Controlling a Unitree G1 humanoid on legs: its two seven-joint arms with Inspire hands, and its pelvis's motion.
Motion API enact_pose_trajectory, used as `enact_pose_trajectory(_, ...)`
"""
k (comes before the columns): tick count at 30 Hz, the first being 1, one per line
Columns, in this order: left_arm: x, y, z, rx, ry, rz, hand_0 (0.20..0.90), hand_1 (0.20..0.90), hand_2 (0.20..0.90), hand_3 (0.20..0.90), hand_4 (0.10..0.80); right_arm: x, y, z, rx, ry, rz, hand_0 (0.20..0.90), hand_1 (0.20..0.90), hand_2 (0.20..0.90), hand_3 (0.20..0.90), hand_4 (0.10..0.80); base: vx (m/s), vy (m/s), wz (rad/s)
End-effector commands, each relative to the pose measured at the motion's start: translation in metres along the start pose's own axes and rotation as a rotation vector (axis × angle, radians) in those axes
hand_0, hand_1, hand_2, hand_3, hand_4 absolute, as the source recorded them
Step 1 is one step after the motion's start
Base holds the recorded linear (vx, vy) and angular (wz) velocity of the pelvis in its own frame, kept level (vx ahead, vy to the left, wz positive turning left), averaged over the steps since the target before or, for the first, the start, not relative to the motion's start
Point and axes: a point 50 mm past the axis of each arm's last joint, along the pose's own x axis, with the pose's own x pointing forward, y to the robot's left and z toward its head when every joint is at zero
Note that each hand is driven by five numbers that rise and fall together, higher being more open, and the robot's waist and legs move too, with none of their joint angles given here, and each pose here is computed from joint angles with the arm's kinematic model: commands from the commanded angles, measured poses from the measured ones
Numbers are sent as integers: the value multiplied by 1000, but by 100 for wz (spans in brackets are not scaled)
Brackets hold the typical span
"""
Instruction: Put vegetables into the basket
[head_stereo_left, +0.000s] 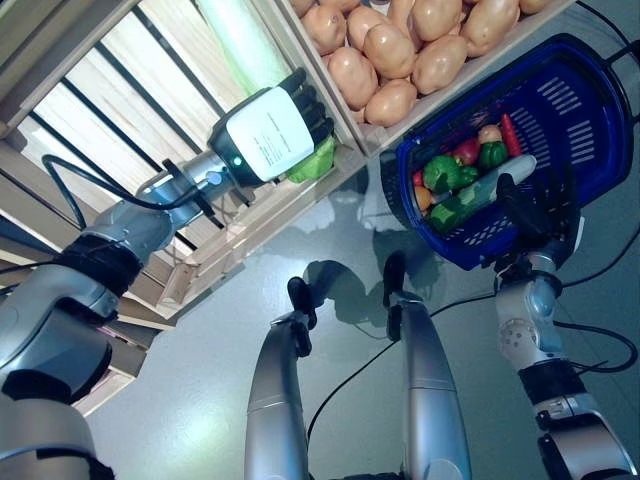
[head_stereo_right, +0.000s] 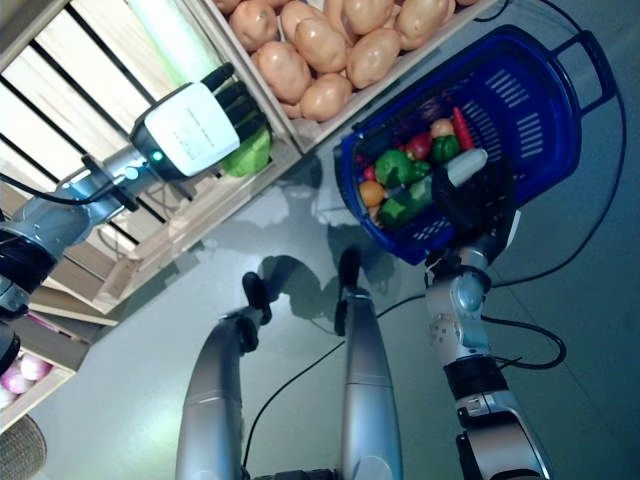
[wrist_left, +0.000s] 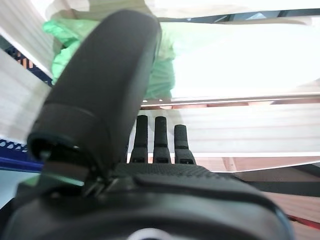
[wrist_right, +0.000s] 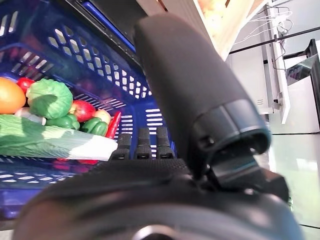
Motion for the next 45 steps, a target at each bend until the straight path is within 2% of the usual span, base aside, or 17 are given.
enact_pose_trajectory(1, 21, 40, -22, 22, 69, 291, 900, 900, 900, 900, 800, 1, 19, 46, 52, -215, 78, 900, 900, 900, 900, 800, 0, 0, 0)
enact_pose_trajectory(10, 23, 36, -15, 9, 31, 199, 900, 900, 900, 900, 800, 1, 18, 46, 55, -211, 82, 900, 900, 900, 900, 800, 0, 0, 0)
enact_pose_trajectory(15, 21, 23, -11, 5, 2, 49, 900, 900, 900, 900, 800, 4, 16, 47, 53, -208, 85, 900, 900, 900, 900, 800, 0, 0, 0)
enact_pose_trajectory(21, 17, 9, -12, 9, 23, -109, 900, 900, 900, 900, 800, 6, 16, 50, 49, -215, 84, 900, 900, 900, 900, 800, 0, 0, 0)
enact_pose_trajectory(29, 13, -1, -25, 24, 124, -212, 900, 900, 900, 900, 800, 10, 16, 54, 49, -225, 84, 900, 900, 900, 900, 800, 0, 0, 0)
enact_pose_trajectory(30, 13, -1, -26, 24, 133, -210, 796, 796, 796, 796, 731, 10, 16, 54, 49, -226, 85, 900, 900, 900, 900, 800, 0, 0, 0)
enact_pose_trajectory(31, 13, -1, -27, 25, 136, -208, 773, 773, 773, 773, 715, 10, 16, 55, 49, -226, 85, 900, 900, 900, 900, 800, 0, 0, 0)
enact_pose_trajectory(32, 12, -2, -27, 26, 139, -206, 556, 556, 556, 556, 571, 10, 16, 55, 49, -226, 83, 900, 900, 900, 900, 800, 0, 0, 0)
enact_pose_trajectory(33, 12, -2, -28, 27, 147, -199, 467, 467, 467, 467, 511, 10, 16, 54, 47, -226, 81, 900, 900, 900, 900, 800, 0, 0, 0)
enact_pose_trajectory(34, 12, -2, -29, 29, 147, -195, 300, 300, 300, 300, 400, 10, 15, 54, 49, -224, 78, 900, 900, 900, 900, 800, 0, 0, 0)
enact_pose_trajectory(45, 9, -4, -32, 43, 188, -177, 300, 300, 300, 300, 400, 8, 15, 52, 46, -223, 78, 900, 900, 900, 900, 800, 0, 0, 0)
